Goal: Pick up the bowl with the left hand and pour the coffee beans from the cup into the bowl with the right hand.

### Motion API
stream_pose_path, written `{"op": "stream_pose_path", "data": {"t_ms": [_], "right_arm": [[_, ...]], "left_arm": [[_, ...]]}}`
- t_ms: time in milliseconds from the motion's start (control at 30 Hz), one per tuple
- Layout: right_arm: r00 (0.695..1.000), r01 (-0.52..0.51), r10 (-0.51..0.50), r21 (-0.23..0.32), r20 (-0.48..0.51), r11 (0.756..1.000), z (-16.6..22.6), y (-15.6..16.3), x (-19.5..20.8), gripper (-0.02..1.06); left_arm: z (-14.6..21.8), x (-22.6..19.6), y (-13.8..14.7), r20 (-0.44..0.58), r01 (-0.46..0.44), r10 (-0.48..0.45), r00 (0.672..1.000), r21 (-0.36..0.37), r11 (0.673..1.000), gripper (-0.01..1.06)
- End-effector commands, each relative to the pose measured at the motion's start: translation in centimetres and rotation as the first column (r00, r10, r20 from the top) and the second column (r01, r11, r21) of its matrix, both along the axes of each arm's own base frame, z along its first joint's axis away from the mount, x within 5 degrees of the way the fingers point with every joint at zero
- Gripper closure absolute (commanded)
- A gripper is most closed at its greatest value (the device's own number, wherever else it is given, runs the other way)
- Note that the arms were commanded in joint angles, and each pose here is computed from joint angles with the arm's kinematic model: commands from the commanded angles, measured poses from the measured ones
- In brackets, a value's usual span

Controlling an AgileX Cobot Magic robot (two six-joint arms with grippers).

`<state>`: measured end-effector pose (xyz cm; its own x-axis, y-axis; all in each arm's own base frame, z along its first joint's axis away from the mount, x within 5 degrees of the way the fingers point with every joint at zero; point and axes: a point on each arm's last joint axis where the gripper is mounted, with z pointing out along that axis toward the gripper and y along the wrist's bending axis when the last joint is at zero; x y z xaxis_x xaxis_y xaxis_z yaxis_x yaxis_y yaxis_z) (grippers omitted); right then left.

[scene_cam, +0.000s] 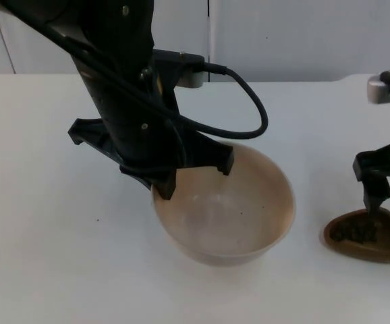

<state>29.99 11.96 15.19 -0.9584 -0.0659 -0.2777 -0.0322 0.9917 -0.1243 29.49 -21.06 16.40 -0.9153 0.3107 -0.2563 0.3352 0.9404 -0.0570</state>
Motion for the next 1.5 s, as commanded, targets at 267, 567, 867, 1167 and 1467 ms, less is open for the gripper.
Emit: {"op": "stream_pose_path", "data": {"t_ms": [267,567,867,1167,1467], "right_arm": [[1.000,0.022,-0.021,0.026,-0.023,0.999,-1.9,-1.0,0.9,0.09],[0.996,0.015,-0.015,0.009,-0.083,1.000,-5.0,-0.8,1.1,0.12],[0.996,0.012,-0.011,0.017,-0.089,1.000,-6.0,-0.7,1.2,0.23],[0.994,0.016,-0.015,0.010,-0.104,1.000,-6.7,-0.7,1.2,0.57],[0.994,0.016,-0.015,0.010,-0.104,1.000,-6.7,-0.7,1.2,0.65]], "left_arm": [[0.0,0.1,-0.3,0.010,-0.004,0.004,1.000,-0.013,1.000,1.05],[0.0,0.1,-0.3,0.010,-0.004,0.004,1.000,-0.013,1.000,1.05],[0.0,0.1,-0.3,0.010,-0.004,0.004,1.000,-0.013,1.000,1.05],[0.0,0.1,-0.3,0.011,-0.004,0.004,1.000,-0.014,1.000,1.05],[0.0,0.1,-0.3,0.011,-0.004,0.004,1.000,-0.014,1.000,1.05]]}}
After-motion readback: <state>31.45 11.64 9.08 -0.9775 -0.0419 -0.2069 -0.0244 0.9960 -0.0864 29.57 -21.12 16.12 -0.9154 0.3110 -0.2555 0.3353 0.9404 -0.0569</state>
